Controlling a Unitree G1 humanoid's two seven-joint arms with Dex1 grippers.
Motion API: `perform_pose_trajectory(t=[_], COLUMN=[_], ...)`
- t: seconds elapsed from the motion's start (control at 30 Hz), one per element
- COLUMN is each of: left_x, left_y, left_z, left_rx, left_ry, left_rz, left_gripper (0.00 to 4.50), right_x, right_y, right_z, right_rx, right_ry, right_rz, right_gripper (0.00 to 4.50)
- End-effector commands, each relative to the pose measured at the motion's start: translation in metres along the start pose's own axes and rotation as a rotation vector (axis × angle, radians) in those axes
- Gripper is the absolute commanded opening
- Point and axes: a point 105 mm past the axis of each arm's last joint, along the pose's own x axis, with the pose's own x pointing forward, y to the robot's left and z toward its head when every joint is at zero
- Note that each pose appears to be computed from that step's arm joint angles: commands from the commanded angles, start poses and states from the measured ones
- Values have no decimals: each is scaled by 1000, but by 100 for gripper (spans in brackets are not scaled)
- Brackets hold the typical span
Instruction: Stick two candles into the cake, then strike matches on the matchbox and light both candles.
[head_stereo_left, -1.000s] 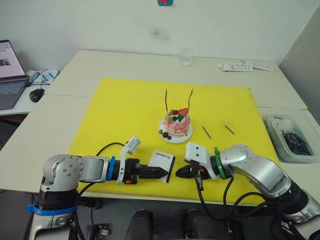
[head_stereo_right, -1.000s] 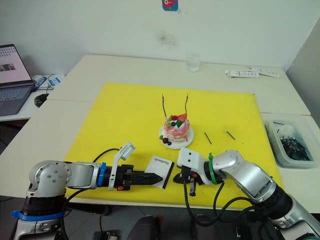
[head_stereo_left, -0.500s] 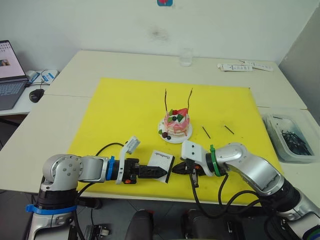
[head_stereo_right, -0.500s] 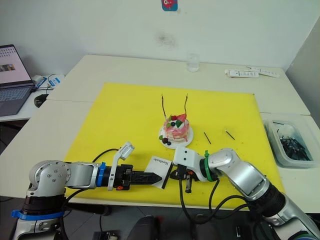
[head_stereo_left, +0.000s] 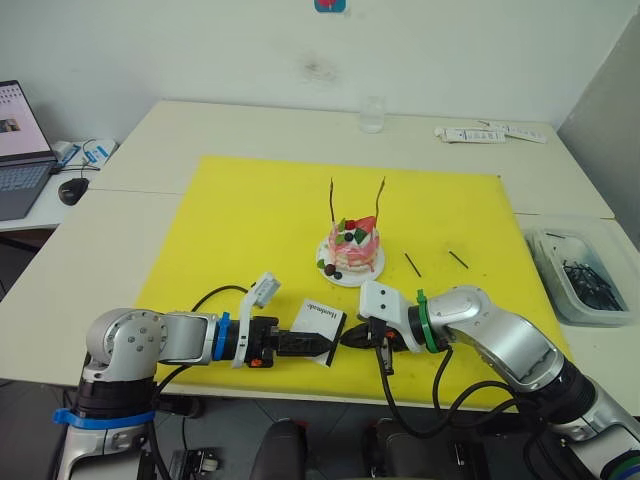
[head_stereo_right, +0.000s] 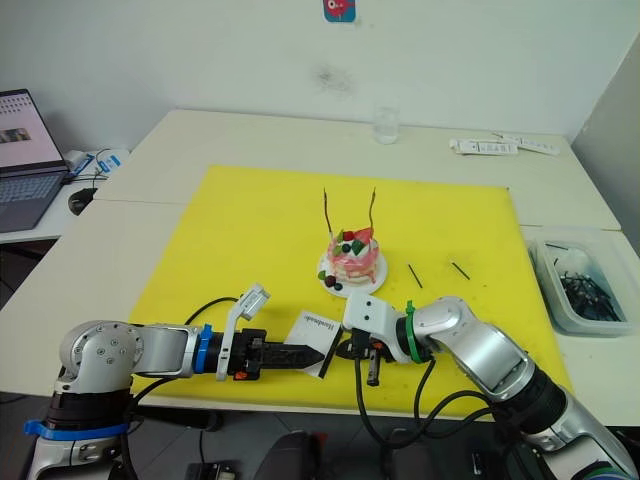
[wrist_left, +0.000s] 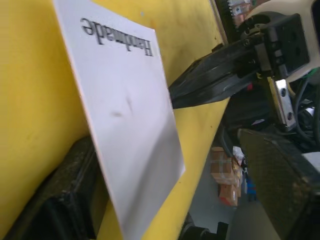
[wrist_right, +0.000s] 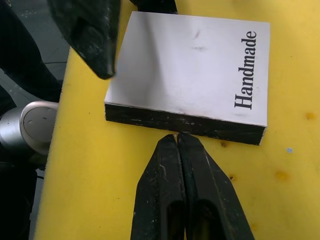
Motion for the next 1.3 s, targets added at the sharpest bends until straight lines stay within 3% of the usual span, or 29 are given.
perform_pose_trajectory(t=[0.03,0.23,0.33,0.73,0.97,1.3], left_x=[8,11,11,9,6,5], left_y=[18,22,22,24,29,28], left_z=[-15,-17,-18,-14,-15,-16], left_rx=[-53,-48,-47,-63,-74,-88], left_ry=[53,52,49,21,18,20], left_rz=[84,106,109,111,140,126], left_gripper=[291,82,2,2,197,197], right_x=[-3,-3,-3,2,2,8], right_y=[-3,-2,-1,-8,-10,-13], right_z=[9,10,10,1,2,4], right_rx=[-36,-32,-30,-57,-66,-90], right_ry=[-23,-28,-29,17,21,20], right_rz=[-17,-19,-21,-61,-65,-58], right_gripper=[0,0,0,0,0,0])
